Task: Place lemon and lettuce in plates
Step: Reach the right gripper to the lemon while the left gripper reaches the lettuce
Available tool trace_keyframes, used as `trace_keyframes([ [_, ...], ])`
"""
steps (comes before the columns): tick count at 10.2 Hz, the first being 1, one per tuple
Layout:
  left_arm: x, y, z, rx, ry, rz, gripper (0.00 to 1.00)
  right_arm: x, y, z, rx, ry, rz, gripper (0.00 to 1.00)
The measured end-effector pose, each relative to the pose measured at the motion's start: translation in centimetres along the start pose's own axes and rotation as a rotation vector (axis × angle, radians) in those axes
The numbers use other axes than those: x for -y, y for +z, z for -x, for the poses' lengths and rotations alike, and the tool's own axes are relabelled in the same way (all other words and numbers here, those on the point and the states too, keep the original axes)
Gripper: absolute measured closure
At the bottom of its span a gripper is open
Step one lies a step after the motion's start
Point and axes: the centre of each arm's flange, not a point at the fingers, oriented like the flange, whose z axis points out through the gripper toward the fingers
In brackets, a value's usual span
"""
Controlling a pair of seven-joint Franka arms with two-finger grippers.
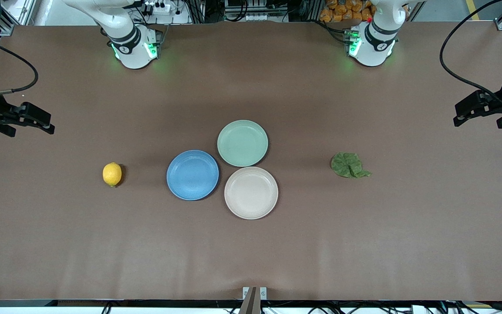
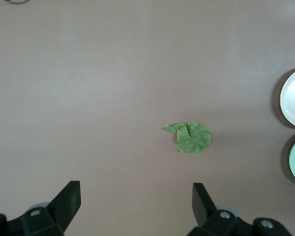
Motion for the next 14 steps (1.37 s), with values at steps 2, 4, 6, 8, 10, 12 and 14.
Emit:
trace_keyframes([
  [2,0.0,0.0,-0.1,-0.005,0.000,0.000,0.00,-0.1,0.0,0.0,0.000,0.002,0.000,0.00],
  [4,0.0,0.2,-0.2,-0.002,0.001,0.001,0.00,-0.1,0.0,0.0,0.001,0.002,0.000,0.00],
  [6,0.0,0.5,-0.3,0.002,0.001,0.002,0.00,0.0,0.2,-0.1,0.003,0.005,-0.009,0.00],
  [8,-0.1,1.2,-0.5,0.017,0.002,0.017,0.00,-0.2,0.5,-0.2,0.010,0.013,-0.020,0.00],
  [10,-0.6,4.4,-1.2,0.038,0.006,0.034,0.00,-0.4,0.7,-0.2,0.012,0.016,-0.022,0.00],
  [12,-1.6,8.8,-1.6,0.047,0.018,0.043,0.00,-0.4,0.8,-0.3,0.015,0.017,-0.022,0.00],
  [14,-3.7,13.1,-1.5,0.058,-0.003,0.054,0.00,-0.6,1.6,-0.3,0.032,0.020,-0.023,0.00],
])
